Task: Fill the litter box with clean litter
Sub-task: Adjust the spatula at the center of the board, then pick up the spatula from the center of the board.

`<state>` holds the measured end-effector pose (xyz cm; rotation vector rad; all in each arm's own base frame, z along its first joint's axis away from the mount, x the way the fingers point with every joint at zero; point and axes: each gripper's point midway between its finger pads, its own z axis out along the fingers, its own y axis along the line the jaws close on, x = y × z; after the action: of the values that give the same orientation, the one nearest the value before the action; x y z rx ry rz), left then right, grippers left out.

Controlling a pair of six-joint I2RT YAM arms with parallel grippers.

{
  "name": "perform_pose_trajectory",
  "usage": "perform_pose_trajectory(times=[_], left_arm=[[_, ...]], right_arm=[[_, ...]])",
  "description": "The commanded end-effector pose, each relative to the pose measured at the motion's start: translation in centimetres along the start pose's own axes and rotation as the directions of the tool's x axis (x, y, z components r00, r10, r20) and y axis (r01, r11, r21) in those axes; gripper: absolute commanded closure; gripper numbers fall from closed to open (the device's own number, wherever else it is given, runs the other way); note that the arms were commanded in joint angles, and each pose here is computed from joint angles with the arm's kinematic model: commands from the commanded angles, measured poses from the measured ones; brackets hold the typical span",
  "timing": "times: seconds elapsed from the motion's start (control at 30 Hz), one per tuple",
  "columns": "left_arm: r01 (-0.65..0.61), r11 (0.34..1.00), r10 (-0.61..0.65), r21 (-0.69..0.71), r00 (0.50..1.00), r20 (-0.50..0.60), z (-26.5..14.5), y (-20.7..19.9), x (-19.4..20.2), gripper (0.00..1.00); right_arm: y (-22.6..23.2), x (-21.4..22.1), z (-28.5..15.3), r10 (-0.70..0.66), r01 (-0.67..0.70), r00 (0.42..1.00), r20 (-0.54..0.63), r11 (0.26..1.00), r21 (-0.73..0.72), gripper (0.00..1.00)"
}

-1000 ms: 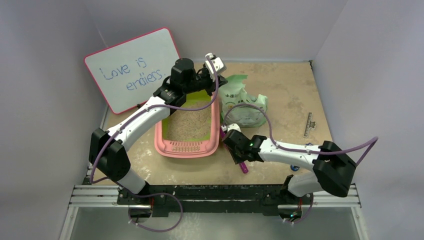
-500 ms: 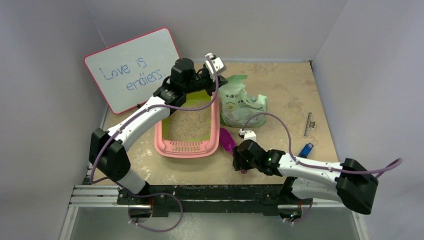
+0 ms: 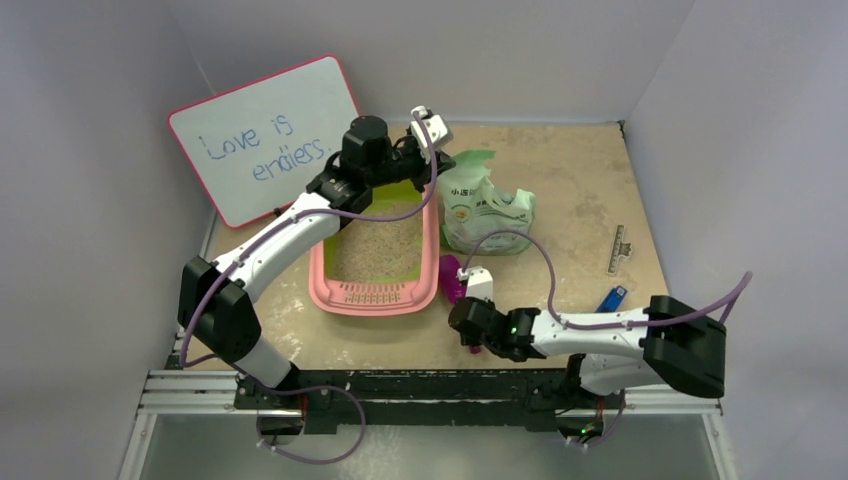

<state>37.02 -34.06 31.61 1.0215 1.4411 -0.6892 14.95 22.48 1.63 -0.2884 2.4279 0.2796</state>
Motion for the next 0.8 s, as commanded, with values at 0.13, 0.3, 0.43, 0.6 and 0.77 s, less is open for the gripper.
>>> perform_pose_trajectory(times=[0.13,0.3,0.43,0.6,0.77], left_arm=[[-0.034,0.999,0.033,0.011,0.998,0.045,-0.5,0.0,-2.3,1.00],[-0.041,0.998,0.039,0.041,0.998,0.053,-0.6,-0.6,-2.4,0.93],[-0.035,0.995,0.030,0.091,0.998,0.057,-0.4,-1.4,-2.3,0.86],[-0.024,0.992,0.018,0.123,0.999,0.050,0.1,-1.8,-1.7,0.82],[0.012,0.991,-0.019,0.136,0.998,0.053,0.9,-1.8,-1.8,0.78]], right_arm=[[-1.2,-3.1,-2.1,-0.102,0.091,0.987,0.124,0.991,0.097,0.99],[-1.7,-7.7,-6.9,0.028,-0.027,0.949,0.314,1.000,-0.008,1.00],[-4.0,-11.1,-11.0,0.122,-0.122,0.885,0.449,0.992,-0.030,1.00],[-8.4,-14.4,-15.6,0.123,-0.219,0.818,0.562,0.970,0.106,1.00],[-11.0,-16.2,-18.8,0.111,-0.285,0.788,0.606,0.938,0.199,1.00]])
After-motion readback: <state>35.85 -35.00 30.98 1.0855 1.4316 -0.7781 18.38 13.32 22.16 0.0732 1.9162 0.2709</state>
